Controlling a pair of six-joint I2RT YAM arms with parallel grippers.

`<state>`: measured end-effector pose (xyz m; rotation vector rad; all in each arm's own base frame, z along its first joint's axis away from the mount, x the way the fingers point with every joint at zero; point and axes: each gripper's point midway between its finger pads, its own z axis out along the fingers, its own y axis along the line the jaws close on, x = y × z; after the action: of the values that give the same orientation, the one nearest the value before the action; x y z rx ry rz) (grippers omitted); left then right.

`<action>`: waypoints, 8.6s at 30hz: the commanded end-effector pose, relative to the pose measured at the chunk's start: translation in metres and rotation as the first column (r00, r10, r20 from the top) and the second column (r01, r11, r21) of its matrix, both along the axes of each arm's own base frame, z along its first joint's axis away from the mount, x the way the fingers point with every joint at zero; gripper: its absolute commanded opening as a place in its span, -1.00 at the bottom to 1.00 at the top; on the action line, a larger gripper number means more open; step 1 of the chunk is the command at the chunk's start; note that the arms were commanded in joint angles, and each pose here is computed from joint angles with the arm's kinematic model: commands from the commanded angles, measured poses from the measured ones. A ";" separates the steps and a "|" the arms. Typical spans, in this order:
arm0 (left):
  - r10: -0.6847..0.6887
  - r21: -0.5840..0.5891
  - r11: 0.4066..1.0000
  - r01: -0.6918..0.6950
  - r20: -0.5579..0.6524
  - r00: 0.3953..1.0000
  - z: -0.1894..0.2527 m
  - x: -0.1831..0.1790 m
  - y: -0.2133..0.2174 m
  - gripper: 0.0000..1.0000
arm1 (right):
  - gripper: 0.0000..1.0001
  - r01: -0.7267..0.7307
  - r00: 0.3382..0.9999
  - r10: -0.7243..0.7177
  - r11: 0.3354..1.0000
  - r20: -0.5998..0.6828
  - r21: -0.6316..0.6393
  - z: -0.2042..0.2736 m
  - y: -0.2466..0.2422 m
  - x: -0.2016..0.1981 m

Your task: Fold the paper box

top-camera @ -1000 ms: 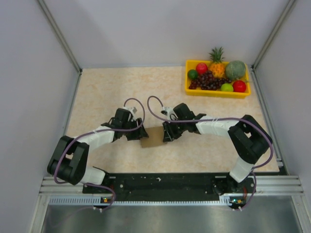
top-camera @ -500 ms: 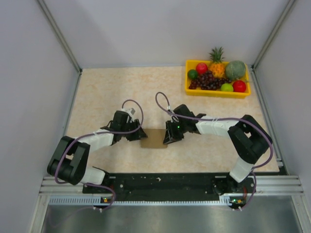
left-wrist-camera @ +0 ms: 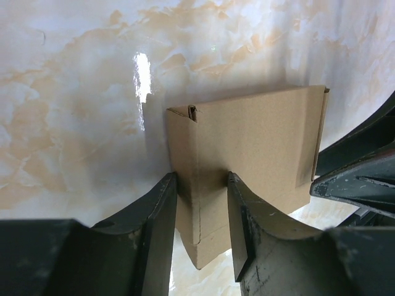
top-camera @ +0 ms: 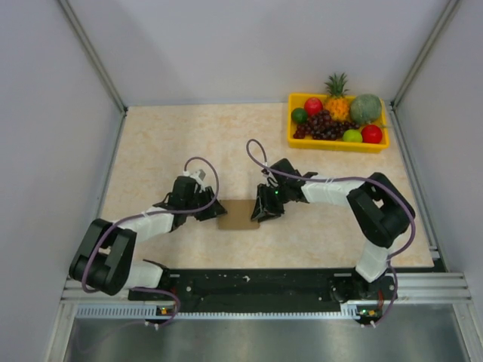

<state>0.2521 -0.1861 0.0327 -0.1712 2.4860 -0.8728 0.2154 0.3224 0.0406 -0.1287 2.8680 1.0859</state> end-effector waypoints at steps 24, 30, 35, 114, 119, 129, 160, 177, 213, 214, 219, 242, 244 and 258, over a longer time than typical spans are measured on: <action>-0.029 0.084 0.996 0.027 0.021 0.999 0.012 0.000 0.006 -1.00 | -0.10 -0.218 0.859 0.216 0.975 0.464 -0.049 0.035 -0.017 0.039; -0.006 0.112 0.994 0.006 -0.004 1.000 0.010 -0.001 0.011 -1.00 | -0.09 -0.237 0.853 0.207 0.971 0.480 0.004 0.044 -0.016 0.029; 0.025 0.110 0.994 -0.023 -0.019 1.000 0.010 0.000 0.012 -1.00 | -0.21 -0.269 0.851 0.222 0.963 0.476 0.032 0.039 -0.013 0.022; 0.044 0.014 0.999 -0.044 0.025 0.999 0.019 -0.014 -0.003 -1.00 | -0.68 -0.088 0.991 0.111 0.959 -0.072 0.270 0.003 0.033 -0.020; 0.045 0.007 0.999 -0.045 0.027 0.999 0.019 -0.017 -0.003 -1.00 | -0.61 0.058 0.982 -0.010 0.966 -0.188 0.253 -0.006 0.025 -0.019; 0.037 -0.017 0.999 -0.036 0.040 0.999 0.018 -0.023 -0.009 -1.00 | -0.43 0.357 0.901 -0.270 0.906 -0.340 0.228 -0.010 0.020 -0.009; -0.030 -0.072 0.997 0.035 0.074 0.997 0.021 -0.039 -0.035 -1.00 | -0.26 0.505 0.782 -0.282 0.809 -0.556 0.300 -0.003 0.040 -0.030; -0.047 0.013 0.999 0.046 0.199 0.979 0.050 -0.035 -0.016 0.06 | -0.03 0.378 0.926 -0.362 0.895 -0.107 0.236 -0.030 -0.028 -0.020; -0.345 -0.390 0.857 0.336 0.049 0.937 0.089 -0.098 -0.046 0.68 | 0.23 -0.224 0.953 0.137 0.919 0.271 0.324 0.082 0.010 -0.061; -0.344 -0.416 0.848 0.327 0.038 0.938 0.095 -0.101 -0.048 0.68 | 0.23 -0.214 0.964 0.144 0.919 0.224 0.331 0.084 0.011 -0.065; -0.334 -0.453 0.846 0.281 -0.039 0.942 0.111 -0.107 -0.048 0.67 | 0.20 -0.129 0.991 0.132 0.912 0.018 0.389 0.091 0.013 -0.076; -0.151 -0.469 0.883 -0.013 -0.311 0.938 0.121 -0.084 -0.058 0.57 | 0.19 0.513 0.753 -0.195 0.772 -0.629 0.375 0.093 -0.010 -0.012; -0.133 -0.477 0.878 -0.034 -0.311 0.941 0.119 -0.080 -0.059 0.56 | 0.19 0.523 0.745 -0.194 0.764 -0.638 0.379 0.095 -0.012 -0.009; -0.192 -0.192 0.963 0.190 0.012 0.981 0.127 -0.061 -0.032 0.63 | 0.40 -0.048 0.980 -0.022 0.938 0.197 0.343 0.117 -0.051 0.023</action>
<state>0.1887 -0.2302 0.1661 -0.1401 2.5060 -1.3046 0.2289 0.2764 0.1340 0.6875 2.5998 1.8510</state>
